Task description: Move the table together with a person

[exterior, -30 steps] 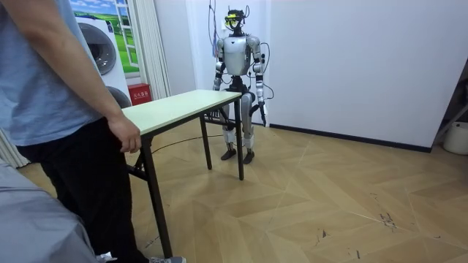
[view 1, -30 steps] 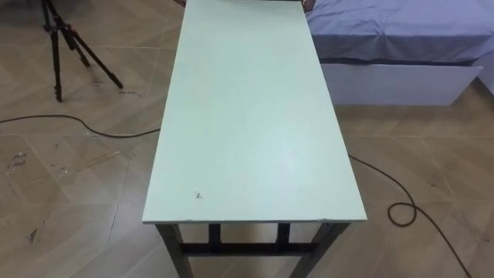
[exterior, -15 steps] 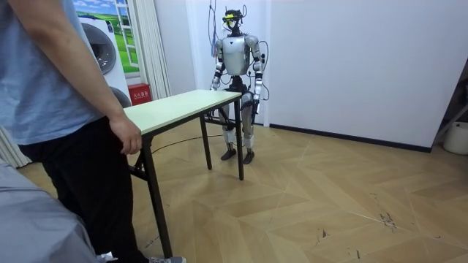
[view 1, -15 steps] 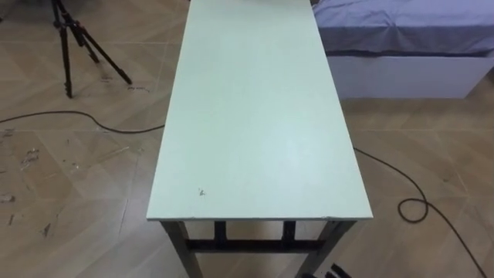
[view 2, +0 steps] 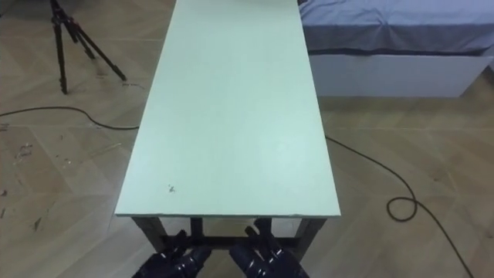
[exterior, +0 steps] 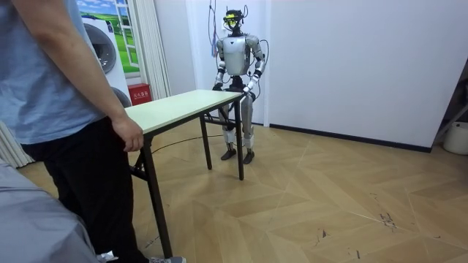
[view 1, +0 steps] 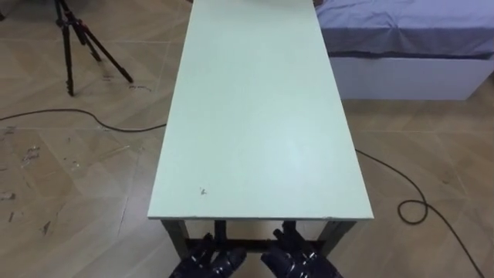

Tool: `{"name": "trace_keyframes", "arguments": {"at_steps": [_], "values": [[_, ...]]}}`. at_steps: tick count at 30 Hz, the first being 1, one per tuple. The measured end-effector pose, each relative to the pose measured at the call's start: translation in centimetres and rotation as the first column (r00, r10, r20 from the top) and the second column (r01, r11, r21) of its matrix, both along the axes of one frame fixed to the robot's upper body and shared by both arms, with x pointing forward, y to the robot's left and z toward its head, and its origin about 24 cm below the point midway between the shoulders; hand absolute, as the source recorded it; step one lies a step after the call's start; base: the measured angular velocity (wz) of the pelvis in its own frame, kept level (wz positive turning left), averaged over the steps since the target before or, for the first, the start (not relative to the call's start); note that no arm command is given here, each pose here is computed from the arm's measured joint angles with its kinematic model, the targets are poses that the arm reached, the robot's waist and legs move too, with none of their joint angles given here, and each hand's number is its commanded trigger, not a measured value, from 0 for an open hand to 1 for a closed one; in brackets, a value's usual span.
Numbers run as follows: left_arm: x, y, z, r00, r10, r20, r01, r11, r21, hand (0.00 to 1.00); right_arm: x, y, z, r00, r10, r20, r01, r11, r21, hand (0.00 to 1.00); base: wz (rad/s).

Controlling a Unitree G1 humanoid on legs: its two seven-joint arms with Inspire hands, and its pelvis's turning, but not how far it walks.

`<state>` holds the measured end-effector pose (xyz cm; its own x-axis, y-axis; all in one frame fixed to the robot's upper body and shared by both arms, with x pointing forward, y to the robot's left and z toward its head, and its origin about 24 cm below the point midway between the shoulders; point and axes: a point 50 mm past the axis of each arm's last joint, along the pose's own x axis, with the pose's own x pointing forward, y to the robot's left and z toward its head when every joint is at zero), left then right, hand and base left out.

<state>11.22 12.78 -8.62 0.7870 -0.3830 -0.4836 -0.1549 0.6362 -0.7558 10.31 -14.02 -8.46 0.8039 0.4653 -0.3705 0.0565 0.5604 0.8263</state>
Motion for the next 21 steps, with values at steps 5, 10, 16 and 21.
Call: {"name": "trace_keyframes", "arguments": {"at_steps": [5, 10, 16, 21], "values": [[0.8, -1.2, 2.0, 0.994, -0.06, 0.093, 0.066, 0.996, -0.065, 0.0, 0.2, 0.2, 0.2, 1.0, 0.002, 0.008, -0.002, 1.0, 0.026, 0.0, 0.0], [1.1, -0.7, 2.7, 0.992, -0.059, 0.111, 0.068, 0.994, -0.086, 0.0, 0.9, 0.5, 1.0, 0.998, 0.038, 0.041, -0.04, 0.998, 0.041, 0.0, -0.01], [1.6, -0.5, 2.8, 0.992, -0.059, 0.11, 0.067, 0.995, -0.073, 0.0, 2.0, 0.8, 1.4, 0.994, 0.081, 0.073, -0.083, 0.996, 0.032, 0.0, -0.02], [2.3, -0.3, 3.1, 0.996, -0.023, 0.082, 0.033, 0.991, -0.128, 0.0, 2.5, 0.7, 1.8, 0.994, 0.082, 0.072, -0.085, 0.995, 0.042, 0.0, 0.0]]}}
